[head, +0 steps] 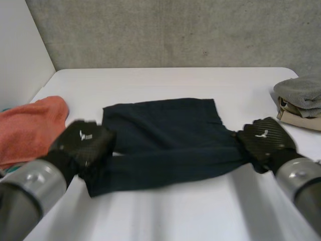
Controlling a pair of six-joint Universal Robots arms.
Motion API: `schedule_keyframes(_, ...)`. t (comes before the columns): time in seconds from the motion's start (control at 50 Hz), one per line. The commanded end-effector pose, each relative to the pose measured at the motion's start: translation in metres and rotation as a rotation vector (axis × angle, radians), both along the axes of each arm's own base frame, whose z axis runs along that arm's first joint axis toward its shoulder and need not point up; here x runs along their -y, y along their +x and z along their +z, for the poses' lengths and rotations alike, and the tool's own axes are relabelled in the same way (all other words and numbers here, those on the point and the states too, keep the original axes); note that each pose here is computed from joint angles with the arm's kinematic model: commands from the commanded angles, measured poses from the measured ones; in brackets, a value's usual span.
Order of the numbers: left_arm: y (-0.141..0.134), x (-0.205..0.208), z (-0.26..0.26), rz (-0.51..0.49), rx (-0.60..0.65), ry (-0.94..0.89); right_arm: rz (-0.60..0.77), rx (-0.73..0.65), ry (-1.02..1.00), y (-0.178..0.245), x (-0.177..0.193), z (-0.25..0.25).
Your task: Fold the laundry.
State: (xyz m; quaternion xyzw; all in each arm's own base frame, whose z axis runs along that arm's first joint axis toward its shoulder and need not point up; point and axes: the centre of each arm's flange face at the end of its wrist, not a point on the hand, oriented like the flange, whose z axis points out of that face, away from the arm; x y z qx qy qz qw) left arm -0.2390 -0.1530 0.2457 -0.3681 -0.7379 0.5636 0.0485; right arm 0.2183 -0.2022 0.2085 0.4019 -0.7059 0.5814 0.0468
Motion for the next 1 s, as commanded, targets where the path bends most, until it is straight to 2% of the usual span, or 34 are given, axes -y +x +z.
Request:
schedule_keyframes(0.02,0.011,-0.055,-0.008,-0.108,0.085,0.170,0.048,-0.236,0.116,-0.028,-0.032,0.031)
schedule_keyframes(0.12,0.005,-0.061,-0.015,-0.157,0.101,0.185,0.066,-0.264,0.155,-0.031,-0.033,0.038)
schedule_keyframes(0.18,-0.008,-0.042,-0.021,-0.161,0.097,0.144,0.086,-0.235,0.120,-0.025,-0.023,0.037)
schedule_keyframes(0.22,-0.017,-0.027,-0.021,-0.161,0.079,0.094,0.085,-0.211,0.115,-0.019,-0.003,0.027)
schedule_keyframes(0.3,-0.038,0.017,-0.015,-0.130,0.019,-0.040,0.060,-0.146,0.100,-0.006,0.033,0.015)
schedule_keyframes(0.32,-0.044,0.039,-0.014,-0.105,-0.005,-0.086,0.056,-0.132,0.098,-0.003,0.039,0.013)
schedule_keyframes(0.46,-0.075,0.128,-0.026,-0.020,-0.053,-0.207,0.039,-0.068,0.009,0.033,0.090,0.003)
schedule_keyframes(0.64,-0.094,0.204,-0.066,0.029,-0.022,-0.280,0.012,-0.025,-0.190,0.067,0.156,-0.025)
schedule_keyframes(0.7,-0.102,0.226,-0.073,0.047,-0.049,-0.354,0.019,-0.004,-0.241,0.077,0.174,-0.040)
schedule_keyframes(0.8,-0.115,0.231,-0.080,0.040,-0.078,-0.405,0.007,0.000,-0.255,0.089,0.186,-0.061)
schedule_keyframes(0.86,-0.121,0.224,-0.083,0.024,-0.085,-0.394,-0.017,0.004,-0.251,0.088,0.184,-0.056)
schedule_keyframes(0.92,-0.124,0.208,-0.092,0.006,-0.068,-0.352,-0.033,0.003,-0.221,0.079,0.160,-0.031)
schedule_keyframes(1.0,-0.113,0.193,-0.073,0.007,-0.064,-0.339,-0.036,-0.018,-0.111,0.057,0.132,-0.021)
